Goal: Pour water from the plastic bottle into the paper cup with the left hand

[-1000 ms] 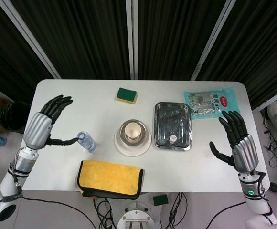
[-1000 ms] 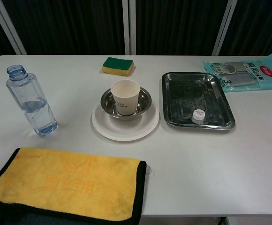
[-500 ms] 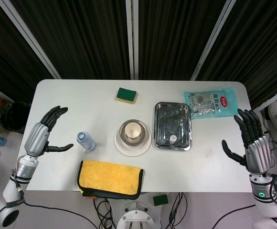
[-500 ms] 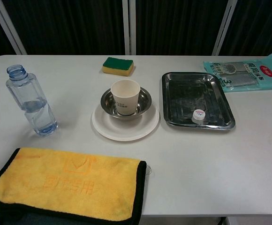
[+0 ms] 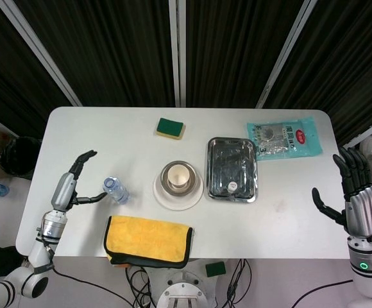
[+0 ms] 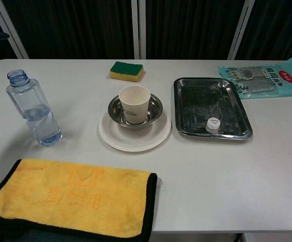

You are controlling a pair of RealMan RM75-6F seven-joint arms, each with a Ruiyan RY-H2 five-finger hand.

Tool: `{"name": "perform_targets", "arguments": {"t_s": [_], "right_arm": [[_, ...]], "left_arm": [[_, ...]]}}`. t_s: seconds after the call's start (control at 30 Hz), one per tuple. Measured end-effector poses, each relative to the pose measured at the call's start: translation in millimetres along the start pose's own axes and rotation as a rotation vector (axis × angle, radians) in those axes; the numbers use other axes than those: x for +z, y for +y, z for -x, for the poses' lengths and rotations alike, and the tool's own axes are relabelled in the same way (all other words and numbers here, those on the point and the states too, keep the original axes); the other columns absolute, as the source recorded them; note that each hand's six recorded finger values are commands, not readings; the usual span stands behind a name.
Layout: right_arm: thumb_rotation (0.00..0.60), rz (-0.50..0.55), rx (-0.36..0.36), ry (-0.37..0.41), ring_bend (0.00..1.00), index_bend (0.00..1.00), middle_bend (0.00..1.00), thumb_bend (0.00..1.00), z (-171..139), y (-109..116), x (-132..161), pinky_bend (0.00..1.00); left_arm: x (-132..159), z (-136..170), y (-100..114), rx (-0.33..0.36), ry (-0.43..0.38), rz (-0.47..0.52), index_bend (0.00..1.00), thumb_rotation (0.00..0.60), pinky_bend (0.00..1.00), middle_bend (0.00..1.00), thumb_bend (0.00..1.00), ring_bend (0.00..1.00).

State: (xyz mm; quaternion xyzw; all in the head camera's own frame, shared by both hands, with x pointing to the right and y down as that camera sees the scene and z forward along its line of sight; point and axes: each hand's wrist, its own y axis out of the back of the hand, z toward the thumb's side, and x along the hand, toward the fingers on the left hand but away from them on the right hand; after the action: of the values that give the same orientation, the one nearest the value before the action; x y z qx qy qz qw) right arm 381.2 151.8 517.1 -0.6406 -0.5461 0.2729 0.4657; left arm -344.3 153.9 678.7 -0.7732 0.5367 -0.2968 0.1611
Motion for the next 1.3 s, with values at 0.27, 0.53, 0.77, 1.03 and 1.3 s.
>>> {"name": "perform_targets", "arguments": {"t_s": [0.27, 0.53, 0.77, 1.03, 1.3], "right_arm": [[0.6, -0.001, 0.016, 0.002, 0.0, 0.0, 0.0, 0.38, 1, -5, 2, 0.0], [0.6, 0.014, 0.03, 0.002, 0.0, 0.0, 0.0, 0.38, -2, -9, 7, 0.0], [0.6, 0.017, 0.028, 0.014, 0.0, 0.0, 0.0, 0.38, -1, -7, 13, 0.0], [0.6, 0.017, 0.038, 0.002, 0.0, 0.0, 0.0, 0.38, -4, -9, 10, 0.0], [0.6, 0.024, 0.039, -0.003, 0.0, 0.0, 0.0, 0.38, -5, -7, 9, 0.0]], "left_arm": [[-8, 0, -20, -0.041, 0.021, 0.027, 0.01, 0.373, 0.14, 0.1, 0.0, 0.04], [-13, -11, -43, -0.058, 0.019, 0.046, 0.01, 0.567, 0.14, 0.1, 0.0, 0.04], [-13, -18, -59, -0.086, 0.011, 0.1, 0.02, 0.584, 0.14, 0.1, 0.0, 0.05], [-20, -19, -75, -0.128, 0.05, 0.193, 0.05, 0.589, 0.15, 0.13, 0.0, 0.07], [-27, -19, -81, -0.147, 0.092, 0.337, 0.09, 0.596, 0.16, 0.17, 0.0, 0.1]]}}
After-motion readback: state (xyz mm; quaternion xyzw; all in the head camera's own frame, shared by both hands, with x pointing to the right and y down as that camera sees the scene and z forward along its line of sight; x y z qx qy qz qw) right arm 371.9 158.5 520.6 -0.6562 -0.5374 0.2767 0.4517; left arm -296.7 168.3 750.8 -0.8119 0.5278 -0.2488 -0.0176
